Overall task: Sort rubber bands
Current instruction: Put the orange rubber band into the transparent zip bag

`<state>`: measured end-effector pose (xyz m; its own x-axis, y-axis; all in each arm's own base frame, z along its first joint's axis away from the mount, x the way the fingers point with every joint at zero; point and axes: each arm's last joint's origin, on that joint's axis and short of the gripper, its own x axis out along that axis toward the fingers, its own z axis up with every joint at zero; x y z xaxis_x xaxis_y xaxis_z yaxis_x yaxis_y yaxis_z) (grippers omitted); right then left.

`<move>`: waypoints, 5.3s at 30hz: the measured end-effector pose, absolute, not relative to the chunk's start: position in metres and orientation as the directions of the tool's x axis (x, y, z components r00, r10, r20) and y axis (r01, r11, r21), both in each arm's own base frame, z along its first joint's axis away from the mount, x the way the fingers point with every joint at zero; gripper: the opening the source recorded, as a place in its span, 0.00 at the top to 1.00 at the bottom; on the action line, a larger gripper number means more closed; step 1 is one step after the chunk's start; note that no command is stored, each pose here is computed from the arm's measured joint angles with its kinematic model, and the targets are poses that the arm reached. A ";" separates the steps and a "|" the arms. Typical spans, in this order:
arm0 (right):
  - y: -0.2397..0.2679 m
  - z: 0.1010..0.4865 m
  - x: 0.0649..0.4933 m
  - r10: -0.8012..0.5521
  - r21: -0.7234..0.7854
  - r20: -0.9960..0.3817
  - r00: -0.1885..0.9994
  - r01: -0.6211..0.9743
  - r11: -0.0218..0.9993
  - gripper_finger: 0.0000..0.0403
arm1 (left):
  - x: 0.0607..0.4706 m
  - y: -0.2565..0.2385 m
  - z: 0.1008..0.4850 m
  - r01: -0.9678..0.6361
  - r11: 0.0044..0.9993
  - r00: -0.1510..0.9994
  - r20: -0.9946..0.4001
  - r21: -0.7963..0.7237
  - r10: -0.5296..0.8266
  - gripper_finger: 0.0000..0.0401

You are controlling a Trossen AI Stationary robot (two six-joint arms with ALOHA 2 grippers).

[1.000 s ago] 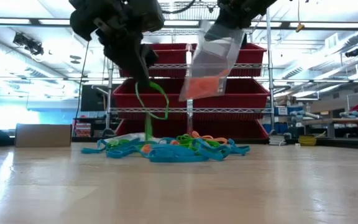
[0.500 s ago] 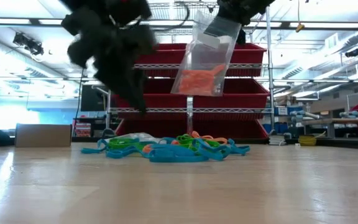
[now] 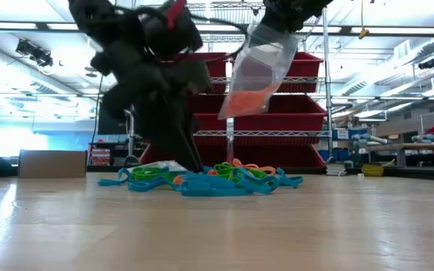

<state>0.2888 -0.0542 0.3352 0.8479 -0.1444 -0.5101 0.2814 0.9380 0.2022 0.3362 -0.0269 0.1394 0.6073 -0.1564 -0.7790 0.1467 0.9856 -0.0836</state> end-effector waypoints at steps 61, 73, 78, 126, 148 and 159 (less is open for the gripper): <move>-0.043 0.328 0.302 -0.125 0.221 -0.503 0.855 0.267 0.938 1.00 | 0.308 -0.030 0.291 0.201 0.971 0.717 -0.695 0.129 -0.056 0.99; -0.044 0.285 0.338 -0.045 0.252 -0.582 0.812 0.233 0.939 1.00 | 0.297 -0.026 0.269 0.208 0.973 0.514 -0.858 0.102 -0.020 0.99; -0.047 0.294 0.333 -0.062 0.254 -0.551 0.832 0.238 0.938 1.00 | 0.293 -0.032 0.255 0.232 0.971 0.495 -0.867 0.061 -0.064 0.98; -0.044 0.304 0.327 -0.048 0.248 -0.526 0.849 0.207 0.946 1.00 | 0.253 -0.085 0.162 0.270 0.948 0.455 -0.845 -0.168 -0.280 0.86; -0.044 0.304 0.327 -0.047 0.240 -0.524 0.851 0.200 0.950 1.00 | 0.270 -0.092 0.130 0.224 0.942 0.424 -0.846 -0.248 -0.324 0.88; -0.044 0.304 0.327 -0.047 0.240 -0.523 0.851 0.200 0.950 1.00 | 0.285 -0.097 0.193 0.324 0.930 0.507 -0.798 -0.175 -0.326 0.98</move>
<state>0.3275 -0.0440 0.3045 0.8511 -0.0472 -0.5229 0.2004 0.9498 0.2404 0.2848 -0.0973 0.1934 0.5067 -0.3262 -0.7980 0.3235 0.9299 -0.1747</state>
